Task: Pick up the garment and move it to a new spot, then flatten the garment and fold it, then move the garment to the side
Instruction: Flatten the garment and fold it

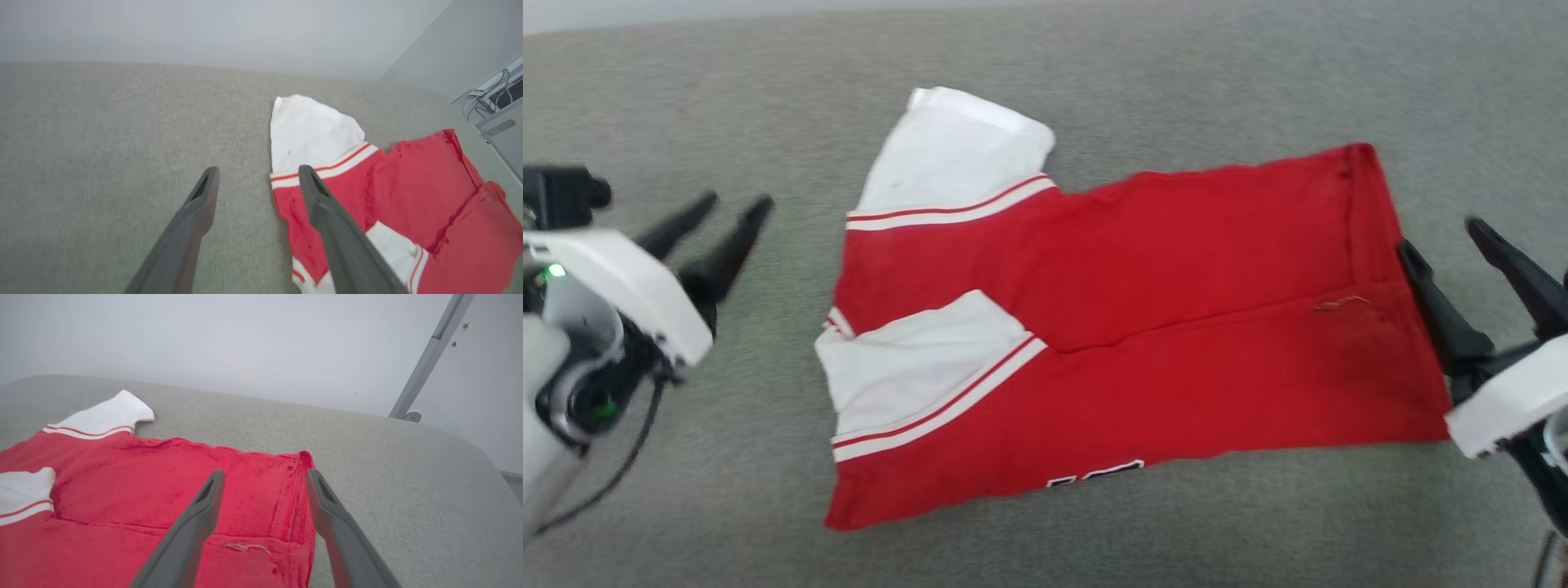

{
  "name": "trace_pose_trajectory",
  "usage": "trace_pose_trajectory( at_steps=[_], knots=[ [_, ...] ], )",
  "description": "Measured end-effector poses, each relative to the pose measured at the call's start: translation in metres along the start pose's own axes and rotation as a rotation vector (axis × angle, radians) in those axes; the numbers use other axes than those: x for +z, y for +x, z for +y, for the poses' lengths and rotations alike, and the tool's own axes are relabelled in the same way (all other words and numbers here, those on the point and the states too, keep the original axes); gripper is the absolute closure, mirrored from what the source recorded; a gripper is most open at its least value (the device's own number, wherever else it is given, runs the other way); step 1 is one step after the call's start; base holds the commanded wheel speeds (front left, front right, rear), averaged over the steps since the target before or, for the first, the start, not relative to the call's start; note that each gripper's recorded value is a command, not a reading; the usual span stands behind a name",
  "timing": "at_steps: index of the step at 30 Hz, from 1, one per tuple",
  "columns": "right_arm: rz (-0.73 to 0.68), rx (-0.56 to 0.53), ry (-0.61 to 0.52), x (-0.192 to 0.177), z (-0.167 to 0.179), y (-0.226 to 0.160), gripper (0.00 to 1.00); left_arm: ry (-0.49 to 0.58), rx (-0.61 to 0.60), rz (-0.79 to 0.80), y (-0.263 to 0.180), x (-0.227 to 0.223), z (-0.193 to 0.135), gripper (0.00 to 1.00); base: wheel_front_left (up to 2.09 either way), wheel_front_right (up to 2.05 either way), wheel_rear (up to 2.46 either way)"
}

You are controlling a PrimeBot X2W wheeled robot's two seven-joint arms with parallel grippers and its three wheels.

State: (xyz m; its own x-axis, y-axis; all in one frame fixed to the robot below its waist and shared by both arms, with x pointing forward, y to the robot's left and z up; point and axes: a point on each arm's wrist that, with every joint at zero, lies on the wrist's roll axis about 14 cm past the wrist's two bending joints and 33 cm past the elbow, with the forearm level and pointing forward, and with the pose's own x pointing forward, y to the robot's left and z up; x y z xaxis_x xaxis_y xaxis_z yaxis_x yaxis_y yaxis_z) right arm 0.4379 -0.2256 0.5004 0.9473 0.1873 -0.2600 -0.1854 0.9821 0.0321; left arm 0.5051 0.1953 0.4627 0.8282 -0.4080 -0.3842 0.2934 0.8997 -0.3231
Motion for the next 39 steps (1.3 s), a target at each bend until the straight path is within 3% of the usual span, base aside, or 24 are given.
trace_pose_trajectory(
  at_steps=[6,9,19,26,27,28,29,30,31,39],
  knots=[
    [-0.153,-0.018,0.015,0.016,0.001,-0.002,0.00,0.029,0.011,-0.065,0.056,0.039,0.000,0.00,0.00,0.00,0.00],
    [-0.196,-0.066,0.024,0.019,-0.010,-0.009,0.00,0.037,0.012,-0.019,0.083,0.045,-0.001,0.00,0.00,0.00,0.00],
    [-0.197,-0.219,0.077,-0.005,-0.047,-0.032,0.00,-0.044,-0.044,0.458,0.141,-0.018,-0.021,0.00,0.00,0.00,0.00],
    [-0.148,-0.248,0.112,-0.032,-0.050,-0.029,0.00,-0.069,-0.093,0.654,0.163,-0.041,-0.033,0.00,0.00,0.00,0.00],
    [-0.141,-0.250,0.118,-0.035,-0.050,-0.028,0.00,-0.070,-0.099,0.667,0.165,-0.043,-0.034,0.15,0.00,0.00,0.00],
    [-0.137,-0.251,0.121,-0.037,-0.050,-0.027,0.00,-0.072,-0.105,0.677,0.167,-0.044,-0.035,0.49,0.00,0.00,0.00],
    [-0.130,-0.251,0.122,-0.040,-0.050,-0.025,0.00,-0.069,-0.110,0.691,0.169,-0.046,-0.036,0.64,0.00,0.00,0.00],
    [-0.124,-0.248,0.121,-0.042,-0.049,-0.024,0.00,-0.063,-0.114,0.700,0.170,-0.047,-0.037,0.64,0.00,0.00,0.00],
    [-0.117,-0.242,0.119,-0.043,-0.048,-0.022,0.00,-0.049,-0.116,0.704,0.171,-0.047,-0.037,0.97,0.00,0.00,0.00],
    [0.006,-0.105,0.019,-0.046,-0.032,0.014,0.00,0.020,-0.132,0.707,0.174,-0.050,-0.039,1.00,0.00,0.00,0.00]
  ],
)
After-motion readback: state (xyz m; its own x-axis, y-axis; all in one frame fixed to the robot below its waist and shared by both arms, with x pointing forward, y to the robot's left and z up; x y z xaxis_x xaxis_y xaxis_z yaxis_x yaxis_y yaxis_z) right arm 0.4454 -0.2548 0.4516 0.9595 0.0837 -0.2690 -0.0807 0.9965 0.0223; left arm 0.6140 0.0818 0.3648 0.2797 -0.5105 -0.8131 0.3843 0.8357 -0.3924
